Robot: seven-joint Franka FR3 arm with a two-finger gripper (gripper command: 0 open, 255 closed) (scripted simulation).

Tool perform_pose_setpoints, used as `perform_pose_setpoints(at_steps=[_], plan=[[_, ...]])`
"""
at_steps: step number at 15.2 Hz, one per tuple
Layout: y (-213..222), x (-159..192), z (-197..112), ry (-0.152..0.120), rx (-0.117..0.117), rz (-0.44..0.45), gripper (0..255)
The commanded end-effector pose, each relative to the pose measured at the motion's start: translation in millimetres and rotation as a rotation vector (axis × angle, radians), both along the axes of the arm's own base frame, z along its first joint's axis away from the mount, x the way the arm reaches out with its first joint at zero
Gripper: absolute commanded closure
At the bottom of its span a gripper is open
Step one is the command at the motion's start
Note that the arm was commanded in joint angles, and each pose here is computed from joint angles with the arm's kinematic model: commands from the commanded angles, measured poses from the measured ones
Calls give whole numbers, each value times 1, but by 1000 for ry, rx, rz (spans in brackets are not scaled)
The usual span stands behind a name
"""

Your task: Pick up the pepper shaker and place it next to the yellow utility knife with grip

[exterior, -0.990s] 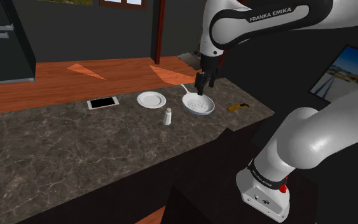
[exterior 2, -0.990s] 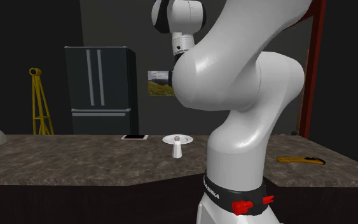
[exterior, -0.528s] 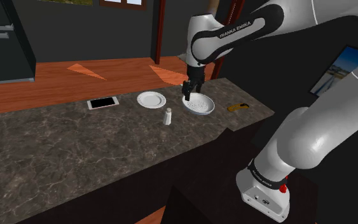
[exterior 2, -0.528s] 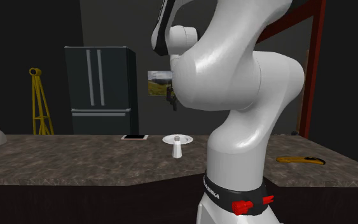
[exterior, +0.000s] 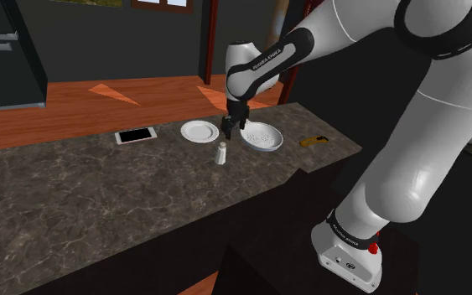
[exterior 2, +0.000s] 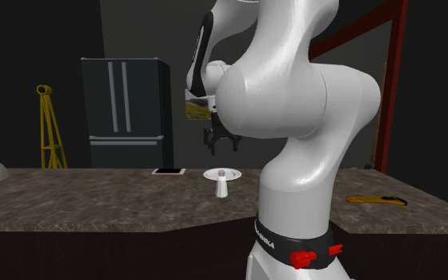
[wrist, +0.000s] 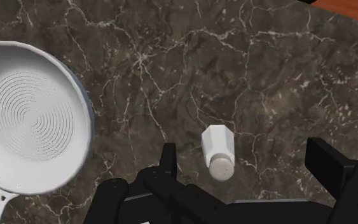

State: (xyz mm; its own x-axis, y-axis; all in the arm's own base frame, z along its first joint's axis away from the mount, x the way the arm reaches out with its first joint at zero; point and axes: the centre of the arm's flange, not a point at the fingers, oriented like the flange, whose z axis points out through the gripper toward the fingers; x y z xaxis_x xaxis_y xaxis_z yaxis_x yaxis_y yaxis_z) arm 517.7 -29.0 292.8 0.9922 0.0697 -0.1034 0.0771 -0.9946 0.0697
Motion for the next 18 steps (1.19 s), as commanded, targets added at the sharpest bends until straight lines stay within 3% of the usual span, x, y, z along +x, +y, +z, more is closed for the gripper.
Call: perform_pose_setpoints(at_steps=[1,6,13,18], plan=[[-1,16,-22,-4,1,8,0],[0,58,-67,-13,3,26,0],[-2,55,-104,-13,3,26,0],[-3,55,-107,-13,3,26,0]])
